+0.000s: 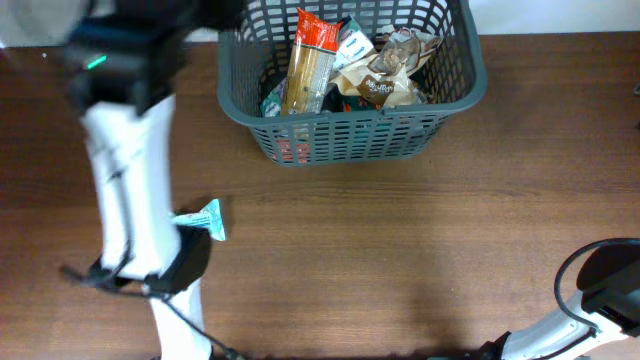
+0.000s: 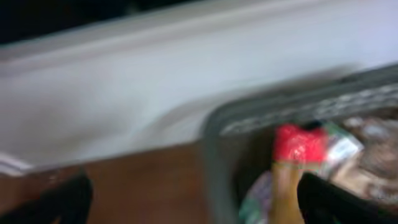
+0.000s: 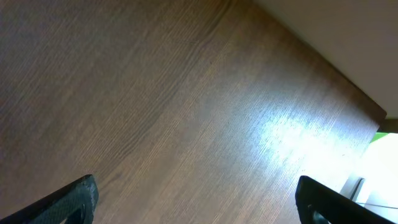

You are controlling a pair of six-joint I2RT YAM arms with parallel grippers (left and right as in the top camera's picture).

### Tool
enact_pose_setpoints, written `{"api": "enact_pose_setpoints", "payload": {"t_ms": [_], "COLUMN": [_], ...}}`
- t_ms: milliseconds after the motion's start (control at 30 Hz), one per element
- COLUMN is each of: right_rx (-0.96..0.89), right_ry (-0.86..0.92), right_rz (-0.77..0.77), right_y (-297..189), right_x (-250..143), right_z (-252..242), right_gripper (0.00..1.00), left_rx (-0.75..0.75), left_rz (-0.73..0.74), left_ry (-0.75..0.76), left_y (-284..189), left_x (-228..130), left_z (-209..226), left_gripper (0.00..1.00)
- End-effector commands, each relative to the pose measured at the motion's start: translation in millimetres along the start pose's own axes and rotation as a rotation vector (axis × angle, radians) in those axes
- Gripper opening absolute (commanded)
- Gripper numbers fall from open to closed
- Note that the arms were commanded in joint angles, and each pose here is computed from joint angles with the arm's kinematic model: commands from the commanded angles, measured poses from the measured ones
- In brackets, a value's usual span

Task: Pack container
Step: 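Raise the left gripper and move it to the green wipes pack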

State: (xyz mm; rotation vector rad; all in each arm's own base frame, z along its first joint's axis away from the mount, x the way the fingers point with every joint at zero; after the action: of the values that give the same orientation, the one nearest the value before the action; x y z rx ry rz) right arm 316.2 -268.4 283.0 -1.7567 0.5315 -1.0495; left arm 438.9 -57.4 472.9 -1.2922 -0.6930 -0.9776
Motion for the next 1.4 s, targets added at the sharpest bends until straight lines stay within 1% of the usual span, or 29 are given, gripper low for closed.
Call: {"api": "enact_pose_setpoints", "payload": {"t_ms": [0, 67, 200, 267, 500, 633, 733, 900, 1067, 1200, 1367], "right_rx": [0.002, 0.002, 0.002, 0.002, 0.002, 0.002, 0.002, 0.002, 0.002, 0.002, 0.002], "right_ry": [0.015, 0.015, 0.015, 0.015, 0.015, 0.015, 0.015, 0.015, 0.015, 0.015, 0.015], "right_rz": [-0.012, -0.012, -0.012, -0.012, -0.012, -0.012, -0.012, -0.012, -0.012, -0.012, -0.012], "right_y": [-4.5, -4.5, -4.4, -4.5, -4.4, -4.5, -4.4, -4.5, -4.4, -4.4, -4.5], "right_x": [0.5, 0.5, 0.5, 0.5, 0.5, 0.5, 0.5, 0.5, 0.5, 0.5, 0.5], "right_z": [-2.2, -2.2, -2.1, -2.1, -2.1, -2.1, -2.1, -2.2, -2.1, -2.1, -2.1], "right_gripper": [0.99, 0.99, 0.99, 0.99, 0.99, 0.99, 0.99, 0.99, 0.99, 0.99, 0.99], "left_rx": [0.156, 0.180, 0.211, 0.164, 0.163, 0.151, 0.149, 0.192, 0.201, 0.211, 0.180], "left_rz": [0.053, 0.100, 0.165, 0.144, 0.068, 0.107, 0.220, 0.448, 0.652, 0.740, 0.833], "left_ry": [-0.100, -0.175, -0.264, -0.274, -0.257, -0.236, -0.225, -0.272, -0.271, -0.286, -0.313], "left_y": [-27.9, -39.6, -62.5, -71.7, -113.7, -127.0, -126.0, -115.3, -87.5, -50.7, -7.6], "left_x": [-13.9, -26.7, -45.3, -42.1, -33.9, -43.0, -66.4, -122.7, -174.2, -210.1, -267.8], "left_z": [37.5, 48.5, 61.6, 57.9, 60.8, 58.4, 54.8, 53.7, 48.1, 43.0, 33.5], "left_gripper": [0.99, 0.99, 0.99, 0.99, 0.99, 1.00, 0.99, 0.99, 0.99, 0.99, 0.99]}}
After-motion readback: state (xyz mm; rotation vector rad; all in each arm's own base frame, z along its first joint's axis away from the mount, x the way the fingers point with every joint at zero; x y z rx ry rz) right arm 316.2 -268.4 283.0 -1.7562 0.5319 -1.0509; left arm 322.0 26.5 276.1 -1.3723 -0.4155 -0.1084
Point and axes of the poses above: each gripper's point midway between its finger pads, its own y axis out along the fingers, its own z axis along the line the jaws close on, x = y × z, the point moved 4 cm from there along -y, back along the fingers, and after that the axes turned 2 degrees about y, right-handed, at the moved point
